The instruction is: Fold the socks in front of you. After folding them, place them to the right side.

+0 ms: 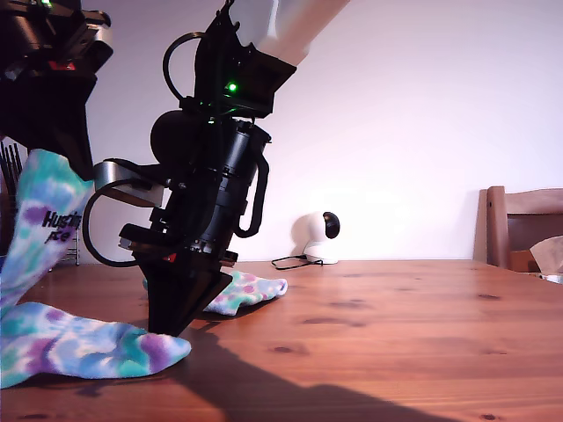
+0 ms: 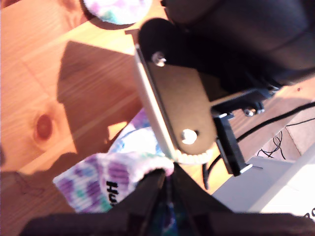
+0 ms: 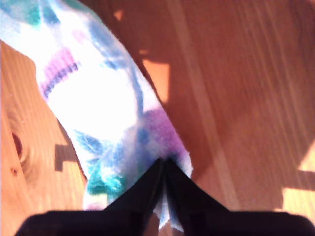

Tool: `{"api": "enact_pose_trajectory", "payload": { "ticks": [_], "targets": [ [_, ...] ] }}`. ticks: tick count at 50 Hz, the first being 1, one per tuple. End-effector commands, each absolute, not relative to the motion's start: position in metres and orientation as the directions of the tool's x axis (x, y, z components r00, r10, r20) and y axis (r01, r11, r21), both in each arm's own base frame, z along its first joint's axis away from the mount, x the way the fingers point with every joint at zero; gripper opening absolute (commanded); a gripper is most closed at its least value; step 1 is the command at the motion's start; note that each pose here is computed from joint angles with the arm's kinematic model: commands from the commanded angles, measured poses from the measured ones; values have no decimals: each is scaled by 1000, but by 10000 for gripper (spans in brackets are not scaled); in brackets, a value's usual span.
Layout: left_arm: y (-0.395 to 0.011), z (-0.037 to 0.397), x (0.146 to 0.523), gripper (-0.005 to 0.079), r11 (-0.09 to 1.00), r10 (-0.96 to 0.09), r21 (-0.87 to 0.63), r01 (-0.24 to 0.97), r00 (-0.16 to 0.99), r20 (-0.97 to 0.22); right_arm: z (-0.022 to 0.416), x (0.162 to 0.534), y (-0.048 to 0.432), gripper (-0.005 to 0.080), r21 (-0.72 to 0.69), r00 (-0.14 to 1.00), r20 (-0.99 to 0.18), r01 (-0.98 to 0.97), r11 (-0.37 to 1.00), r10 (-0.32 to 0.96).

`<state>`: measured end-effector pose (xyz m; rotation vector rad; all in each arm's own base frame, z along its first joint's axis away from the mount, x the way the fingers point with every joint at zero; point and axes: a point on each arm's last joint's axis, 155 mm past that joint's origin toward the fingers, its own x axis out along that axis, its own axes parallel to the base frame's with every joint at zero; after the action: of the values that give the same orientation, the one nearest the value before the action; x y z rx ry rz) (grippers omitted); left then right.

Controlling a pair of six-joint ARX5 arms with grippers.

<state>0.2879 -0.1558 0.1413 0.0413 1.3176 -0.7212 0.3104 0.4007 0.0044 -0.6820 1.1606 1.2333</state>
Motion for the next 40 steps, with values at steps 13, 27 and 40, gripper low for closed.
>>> {"api": "enact_pose_trajectory", "payload": {
  "ticks": [13,27,40],
  "targets": [
    [-164,136,280,-20,769,-457,-377,516,32,-889,23,324,386,-13,162,-42,-924,-943,292,379],
    [-164,136,281,-20,770,-458,-377,516,34,-888,34,327,383,-13,156,-30,-922,-941,299,386],
    [-173,137,283,-20,765,-467,-376,523,48,-883,28,320,361,-13,167,-63,-948,-934,317,313]
  ]
}}
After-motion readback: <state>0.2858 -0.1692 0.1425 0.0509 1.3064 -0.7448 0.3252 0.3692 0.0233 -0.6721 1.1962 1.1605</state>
